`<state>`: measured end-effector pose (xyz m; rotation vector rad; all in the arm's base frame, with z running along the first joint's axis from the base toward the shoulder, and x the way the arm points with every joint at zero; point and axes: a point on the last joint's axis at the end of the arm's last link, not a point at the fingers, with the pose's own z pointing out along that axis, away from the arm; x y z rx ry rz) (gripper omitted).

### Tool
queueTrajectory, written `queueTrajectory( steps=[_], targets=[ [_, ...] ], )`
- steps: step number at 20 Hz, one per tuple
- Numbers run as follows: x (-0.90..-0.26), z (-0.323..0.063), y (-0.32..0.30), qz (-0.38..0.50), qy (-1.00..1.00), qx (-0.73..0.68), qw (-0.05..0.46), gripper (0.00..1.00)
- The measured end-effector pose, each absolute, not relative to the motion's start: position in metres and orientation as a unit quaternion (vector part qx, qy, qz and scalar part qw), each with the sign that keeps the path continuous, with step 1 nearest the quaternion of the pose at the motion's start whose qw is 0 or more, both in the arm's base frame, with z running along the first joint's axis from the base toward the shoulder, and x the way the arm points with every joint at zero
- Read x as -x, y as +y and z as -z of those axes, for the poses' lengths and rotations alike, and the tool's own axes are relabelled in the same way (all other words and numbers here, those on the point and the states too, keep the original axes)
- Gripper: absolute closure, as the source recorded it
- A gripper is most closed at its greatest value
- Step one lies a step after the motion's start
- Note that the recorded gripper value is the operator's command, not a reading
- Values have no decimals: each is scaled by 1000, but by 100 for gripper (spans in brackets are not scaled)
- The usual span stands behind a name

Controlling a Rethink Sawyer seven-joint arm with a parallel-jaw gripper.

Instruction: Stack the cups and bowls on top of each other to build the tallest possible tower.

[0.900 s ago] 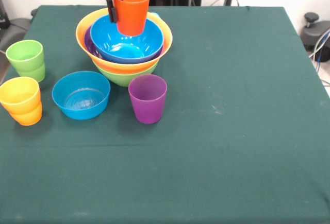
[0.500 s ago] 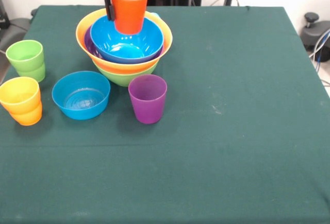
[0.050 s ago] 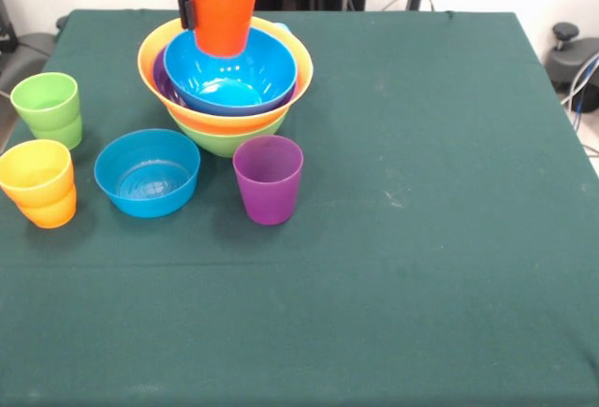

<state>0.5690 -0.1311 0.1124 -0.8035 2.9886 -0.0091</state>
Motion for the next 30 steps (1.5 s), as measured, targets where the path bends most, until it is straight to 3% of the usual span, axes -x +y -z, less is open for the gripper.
queueTrajectory(
  steps=[7, 8, 30],
  targets=[
    [-566, -113, -142, 0, 969, 247, 23, 100],
    [-566, -113, -143, 0, 969, 245, 23, 0],
    [-566, -113, -143, -1, 969, 244, 23, 0]
  ],
)
